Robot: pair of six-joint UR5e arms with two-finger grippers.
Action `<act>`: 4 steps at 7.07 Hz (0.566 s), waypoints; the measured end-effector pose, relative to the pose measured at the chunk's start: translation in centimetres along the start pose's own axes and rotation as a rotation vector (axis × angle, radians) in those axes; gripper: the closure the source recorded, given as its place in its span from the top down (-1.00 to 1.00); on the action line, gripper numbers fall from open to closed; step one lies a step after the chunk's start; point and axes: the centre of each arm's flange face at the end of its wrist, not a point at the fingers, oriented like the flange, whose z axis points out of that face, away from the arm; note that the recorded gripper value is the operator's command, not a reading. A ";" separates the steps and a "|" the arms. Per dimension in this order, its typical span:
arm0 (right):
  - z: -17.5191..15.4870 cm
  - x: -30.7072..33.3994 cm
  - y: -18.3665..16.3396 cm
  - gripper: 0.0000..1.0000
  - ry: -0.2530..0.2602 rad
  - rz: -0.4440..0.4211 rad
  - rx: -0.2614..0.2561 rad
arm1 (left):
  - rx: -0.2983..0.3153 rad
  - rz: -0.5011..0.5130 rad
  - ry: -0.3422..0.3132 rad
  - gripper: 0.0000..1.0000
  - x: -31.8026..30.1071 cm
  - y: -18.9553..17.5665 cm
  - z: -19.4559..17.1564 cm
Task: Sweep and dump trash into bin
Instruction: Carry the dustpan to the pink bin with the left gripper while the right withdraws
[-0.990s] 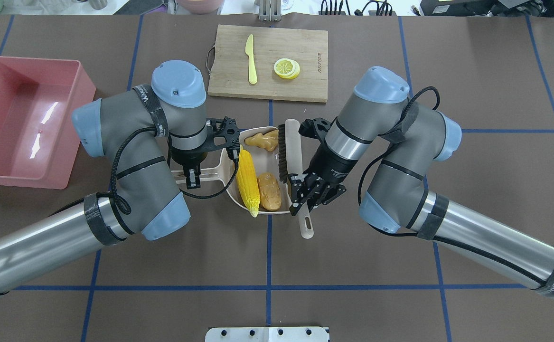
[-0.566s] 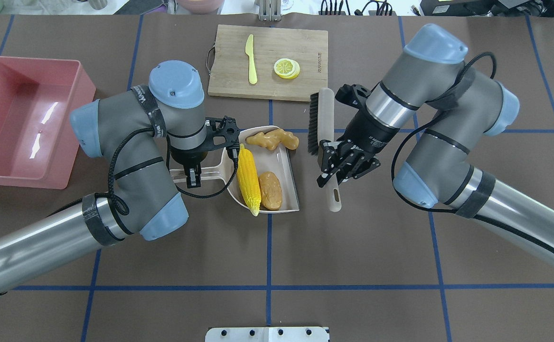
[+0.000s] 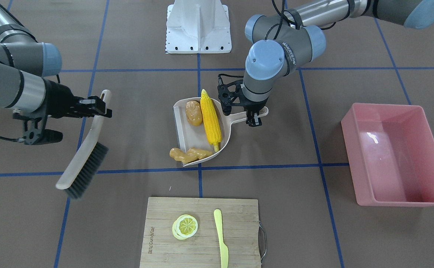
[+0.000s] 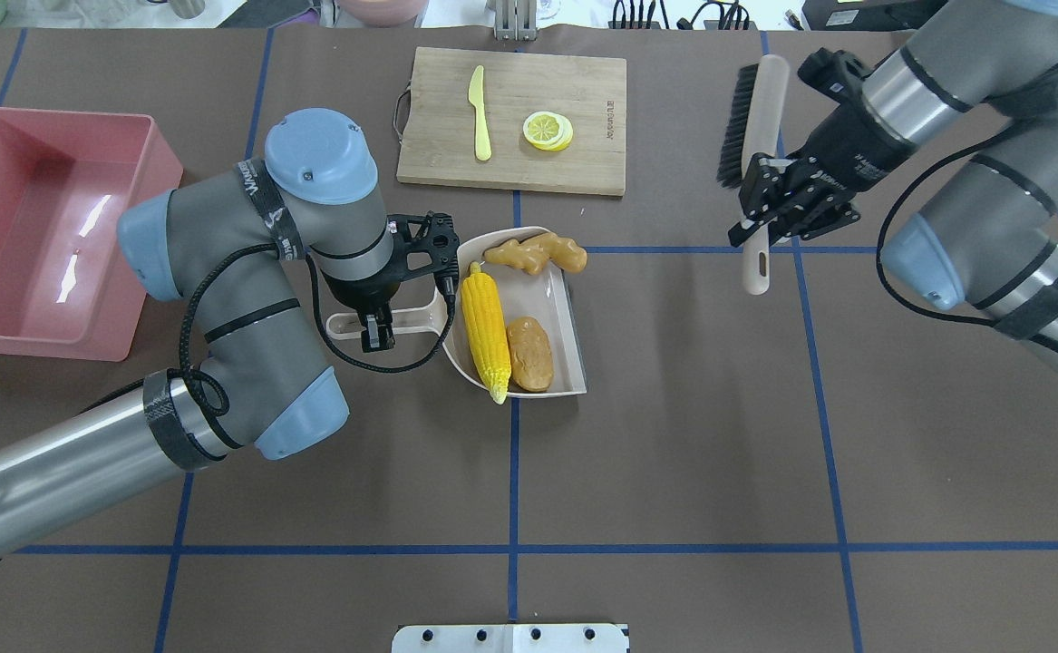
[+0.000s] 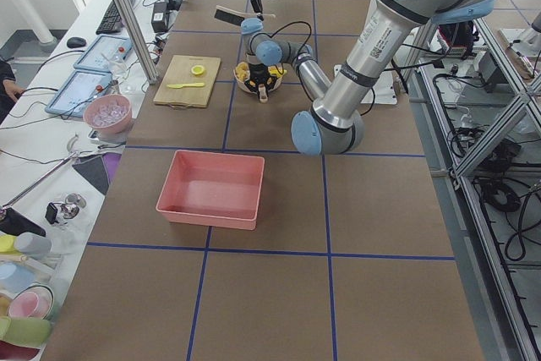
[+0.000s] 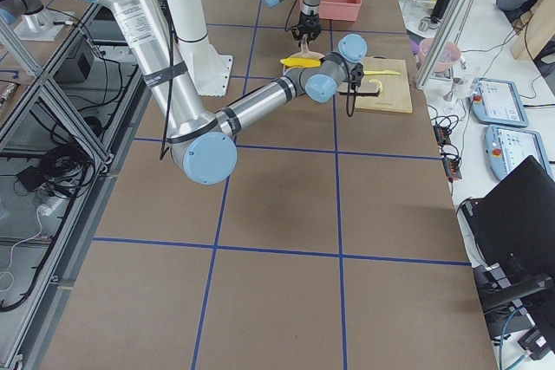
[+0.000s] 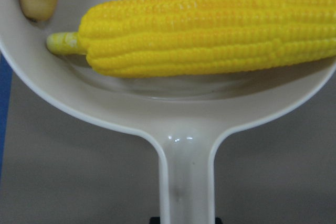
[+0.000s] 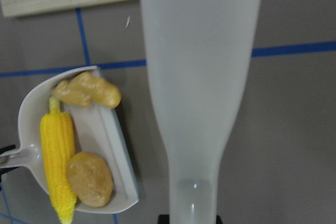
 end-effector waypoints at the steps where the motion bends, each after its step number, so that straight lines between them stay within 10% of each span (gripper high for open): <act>1: -2.1 4.1 -0.8 -1.00 0.024 0.007 0.050 | 0.040 -0.012 -0.013 -1.00 0.1 0.1 -0.2; 4: -4.4 16.7 0.5 -1.00 0.101 -0.054 0.086 | 0.158 -0.145 -0.077 -1.00 -0.3 4.0 -4.7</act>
